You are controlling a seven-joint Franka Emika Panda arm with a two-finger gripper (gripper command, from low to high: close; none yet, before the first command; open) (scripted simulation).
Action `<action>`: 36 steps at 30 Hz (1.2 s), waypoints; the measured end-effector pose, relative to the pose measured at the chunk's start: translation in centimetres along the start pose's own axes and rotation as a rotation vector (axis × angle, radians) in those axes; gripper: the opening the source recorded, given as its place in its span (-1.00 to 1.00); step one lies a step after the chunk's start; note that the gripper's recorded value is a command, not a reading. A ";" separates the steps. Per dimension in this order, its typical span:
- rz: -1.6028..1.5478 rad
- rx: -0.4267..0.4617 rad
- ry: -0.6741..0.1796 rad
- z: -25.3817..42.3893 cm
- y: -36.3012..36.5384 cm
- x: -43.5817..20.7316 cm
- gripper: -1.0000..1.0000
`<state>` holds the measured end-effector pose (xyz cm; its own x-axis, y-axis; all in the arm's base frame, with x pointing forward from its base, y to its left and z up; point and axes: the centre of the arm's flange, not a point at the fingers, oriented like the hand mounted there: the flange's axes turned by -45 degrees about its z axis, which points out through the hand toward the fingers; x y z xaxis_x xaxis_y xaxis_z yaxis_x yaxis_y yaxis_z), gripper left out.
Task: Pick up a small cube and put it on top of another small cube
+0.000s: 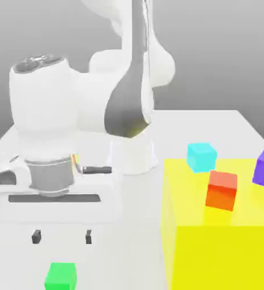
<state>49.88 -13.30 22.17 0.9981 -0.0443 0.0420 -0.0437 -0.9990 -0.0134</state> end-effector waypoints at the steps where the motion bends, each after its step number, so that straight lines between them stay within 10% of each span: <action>1: 0.001 -0.007 -0.021 1.6 0.5 -0.4 0.00; 5: 0.000 -0.014 -0.040 7.3 1.0 -1.0 0.00; 6: 0.001 -0.015 -0.041 8.5 1.0 -1.1 -1.00; 18: -0.027 -0.011 -0.041 3.3 0.3 -0.6 -1.00; 29: -0.824 -0.060 -0.070 -7.4 -15.3 4.9 -1.00; 36: -0.769 -0.032 -0.044 -18.5 -27.9 -0.5 -1.00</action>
<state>49.83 14.39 41.03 0.7489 0.6625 -0.0122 0.6625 -0.7483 0.0322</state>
